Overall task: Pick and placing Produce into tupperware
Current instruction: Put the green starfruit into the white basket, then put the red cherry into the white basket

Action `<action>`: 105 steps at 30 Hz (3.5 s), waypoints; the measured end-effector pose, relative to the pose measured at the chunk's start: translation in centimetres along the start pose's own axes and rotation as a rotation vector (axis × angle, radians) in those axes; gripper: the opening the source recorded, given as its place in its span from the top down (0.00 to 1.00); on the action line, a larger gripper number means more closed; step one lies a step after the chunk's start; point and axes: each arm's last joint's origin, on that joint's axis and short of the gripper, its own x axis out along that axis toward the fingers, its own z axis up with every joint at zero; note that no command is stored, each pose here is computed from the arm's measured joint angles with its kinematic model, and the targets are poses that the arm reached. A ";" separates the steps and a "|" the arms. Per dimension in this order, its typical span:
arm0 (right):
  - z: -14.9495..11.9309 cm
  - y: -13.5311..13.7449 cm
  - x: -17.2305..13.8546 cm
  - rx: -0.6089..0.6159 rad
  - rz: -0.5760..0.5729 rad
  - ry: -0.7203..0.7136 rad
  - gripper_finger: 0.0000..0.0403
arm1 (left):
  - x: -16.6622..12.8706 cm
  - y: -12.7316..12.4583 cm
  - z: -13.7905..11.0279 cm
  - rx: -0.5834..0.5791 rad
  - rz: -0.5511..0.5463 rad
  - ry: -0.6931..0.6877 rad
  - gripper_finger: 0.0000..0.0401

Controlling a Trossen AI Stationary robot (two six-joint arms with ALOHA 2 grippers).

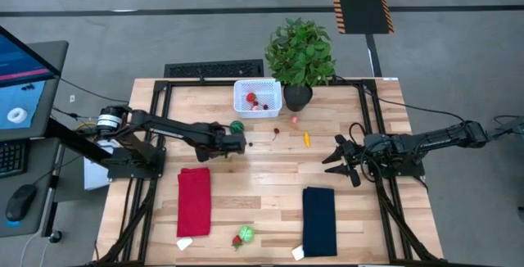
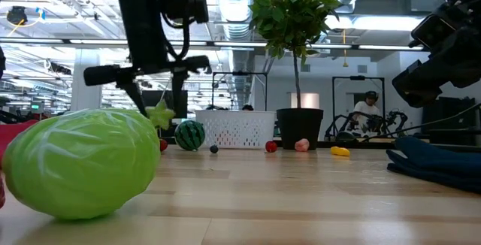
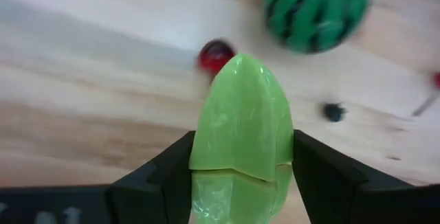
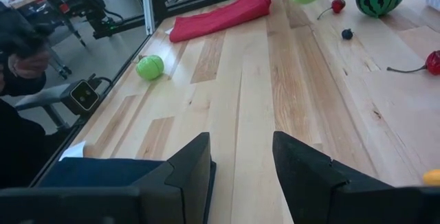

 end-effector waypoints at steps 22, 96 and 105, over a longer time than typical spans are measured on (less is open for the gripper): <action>0.0 0.0 0.0 0.000 0.000 0.000 0.54 | -3.0 -5.4 7.0 0.203 -0.163 -0.163 0.46; 0.0 0.0 0.0 0.000 0.000 0.000 0.55 | -1.7 -3.2 5.0 0.322 0.065 0.187 0.45; 0.0 0.0 0.0 0.000 0.000 0.000 0.55 | 0.8 -1.5 4.3 0.154 0.100 0.208 0.45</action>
